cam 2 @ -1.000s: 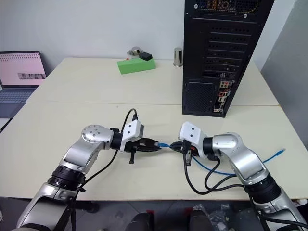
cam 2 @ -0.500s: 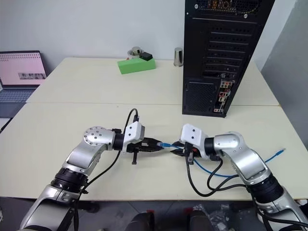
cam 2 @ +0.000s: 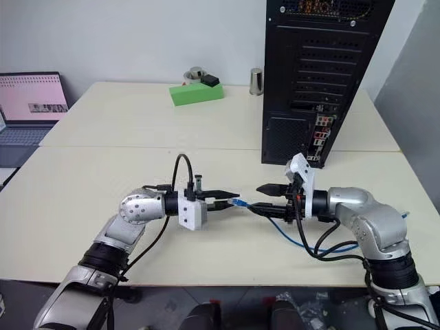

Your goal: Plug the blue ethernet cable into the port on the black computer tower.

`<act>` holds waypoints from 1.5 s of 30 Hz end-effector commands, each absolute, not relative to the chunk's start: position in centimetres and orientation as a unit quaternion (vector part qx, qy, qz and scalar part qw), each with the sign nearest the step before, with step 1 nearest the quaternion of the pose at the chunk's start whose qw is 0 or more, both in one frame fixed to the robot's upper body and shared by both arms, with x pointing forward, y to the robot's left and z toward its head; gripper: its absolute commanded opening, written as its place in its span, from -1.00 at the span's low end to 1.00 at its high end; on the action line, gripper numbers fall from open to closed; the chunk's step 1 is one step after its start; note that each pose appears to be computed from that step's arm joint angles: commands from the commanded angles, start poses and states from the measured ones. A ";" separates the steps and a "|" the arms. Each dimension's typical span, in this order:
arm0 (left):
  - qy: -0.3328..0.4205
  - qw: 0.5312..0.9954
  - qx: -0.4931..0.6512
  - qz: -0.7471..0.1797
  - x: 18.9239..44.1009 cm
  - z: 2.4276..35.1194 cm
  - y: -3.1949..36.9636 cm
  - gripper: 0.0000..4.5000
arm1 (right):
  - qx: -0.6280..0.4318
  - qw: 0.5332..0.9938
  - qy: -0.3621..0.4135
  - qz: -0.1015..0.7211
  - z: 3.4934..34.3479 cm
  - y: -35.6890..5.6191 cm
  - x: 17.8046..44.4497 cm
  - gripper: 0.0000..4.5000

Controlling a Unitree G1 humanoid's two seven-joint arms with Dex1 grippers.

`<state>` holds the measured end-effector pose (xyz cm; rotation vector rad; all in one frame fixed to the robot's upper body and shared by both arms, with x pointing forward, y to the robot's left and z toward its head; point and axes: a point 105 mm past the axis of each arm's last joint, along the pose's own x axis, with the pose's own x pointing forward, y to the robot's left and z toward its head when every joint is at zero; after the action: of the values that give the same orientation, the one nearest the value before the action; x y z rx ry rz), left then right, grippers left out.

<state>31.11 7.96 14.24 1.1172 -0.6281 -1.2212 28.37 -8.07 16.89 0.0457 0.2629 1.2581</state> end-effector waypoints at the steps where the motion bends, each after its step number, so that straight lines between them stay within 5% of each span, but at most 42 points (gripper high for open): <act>1: -0.369 0.605 0.511 -0.487 30.6 16.3 7.8 -0.91 | 0.058 0.790 0.113 0.600 17.8 -7.0 27.3 0.45; 11: -0.417 0.589 0.518 -0.459 30.5 17.2 7.7 -0.91 | 0.088 0.785 0.118 0.601 17.6 -5.8 27.3 0.45; 27: -0.425 0.585 0.521 -0.455 30.5 17.0 7.7 -0.91 | 0.097 0.792 0.115 0.592 17.8 -6.3 27.9 -0.99; 37: -0.400 0.595 0.521 -0.464 30.7 16.1 8.1 -0.91 | 0.099 0.789 0.124 0.593 17.8 -6.4 28.0 -1.00; 39: -0.379 0.611 0.516 -0.466 31.1 15.7 8.5 -0.60 | 0.097 0.790 0.125 0.592 17.8 -6.5 28.1 -1.00; 45: -0.302 0.673 0.482 -0.473 32.5 14.4 9.7 -0.11 | 0.089 0.806 0.117 0.573 18.1 -7.3 28.4 -1.00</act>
<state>32.22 9.29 14.23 1.1260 -0.7157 -1.0708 28.42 -6.89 16.49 0.2094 0.3219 1.2309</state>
